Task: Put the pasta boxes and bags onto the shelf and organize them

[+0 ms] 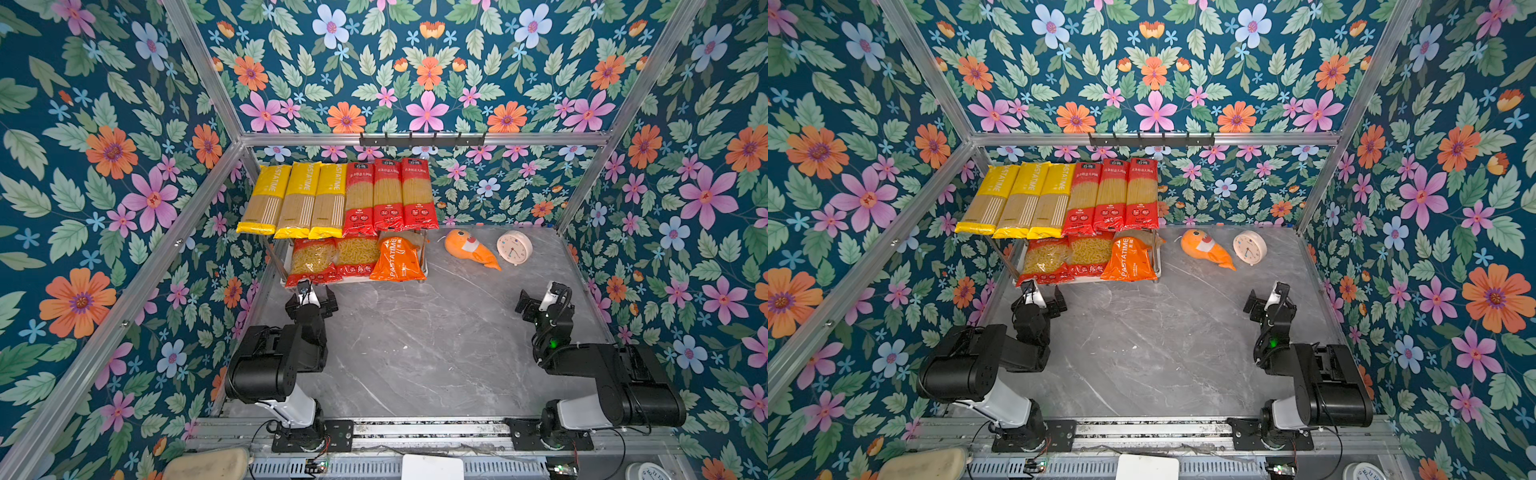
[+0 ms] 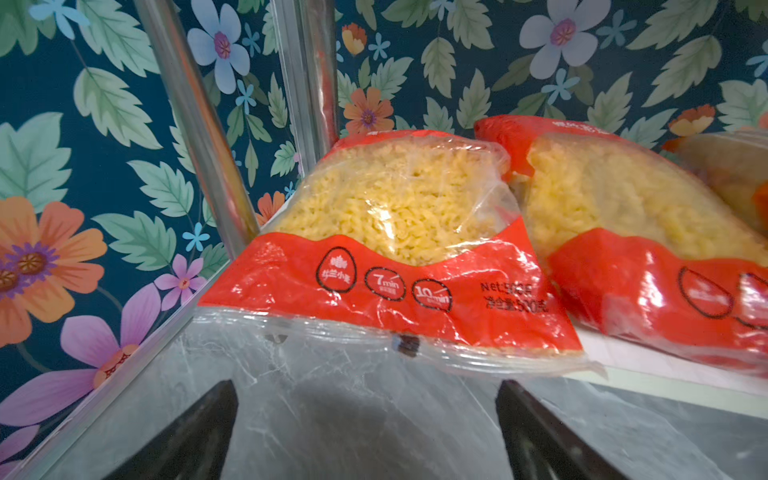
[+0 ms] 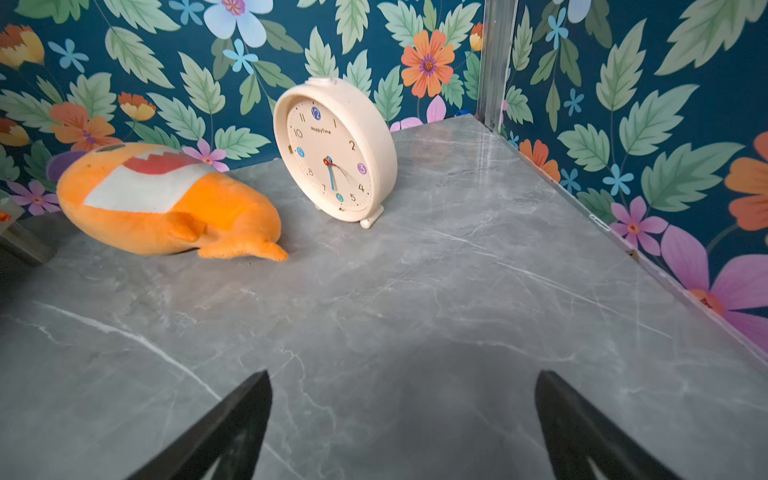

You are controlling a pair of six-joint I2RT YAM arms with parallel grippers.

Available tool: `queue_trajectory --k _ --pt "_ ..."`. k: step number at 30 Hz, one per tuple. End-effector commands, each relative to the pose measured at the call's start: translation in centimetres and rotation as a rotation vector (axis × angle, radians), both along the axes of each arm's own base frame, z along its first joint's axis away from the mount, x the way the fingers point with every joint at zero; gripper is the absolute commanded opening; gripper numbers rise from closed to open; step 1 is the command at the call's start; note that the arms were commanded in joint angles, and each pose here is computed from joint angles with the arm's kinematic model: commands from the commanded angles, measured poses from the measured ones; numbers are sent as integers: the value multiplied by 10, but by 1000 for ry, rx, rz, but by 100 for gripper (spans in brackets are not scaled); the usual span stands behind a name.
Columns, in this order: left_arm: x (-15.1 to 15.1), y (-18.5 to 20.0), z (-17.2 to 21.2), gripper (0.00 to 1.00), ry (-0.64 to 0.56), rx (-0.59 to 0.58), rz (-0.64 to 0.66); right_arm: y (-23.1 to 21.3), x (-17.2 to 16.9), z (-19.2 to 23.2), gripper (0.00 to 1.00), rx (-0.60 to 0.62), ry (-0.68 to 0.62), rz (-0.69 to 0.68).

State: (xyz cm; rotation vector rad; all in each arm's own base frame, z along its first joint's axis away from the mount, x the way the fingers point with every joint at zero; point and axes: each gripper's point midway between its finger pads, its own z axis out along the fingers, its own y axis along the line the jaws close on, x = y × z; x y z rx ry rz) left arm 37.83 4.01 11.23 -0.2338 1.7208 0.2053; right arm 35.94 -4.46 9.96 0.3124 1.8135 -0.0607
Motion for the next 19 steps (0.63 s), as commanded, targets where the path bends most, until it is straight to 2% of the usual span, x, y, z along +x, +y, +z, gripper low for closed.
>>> queue_trajectory --k 1,5,19 --pt "2 -2 2 100 -4 -2 -7 0 0 6 99 1 -20 -4" --pt "8 -13 0 100 17 11 -75 0 1 8 99 -7 -37 -2" --pt "8 -15 -1 100 21 18 -79 -1 1 7 99 -6 -32 -3"
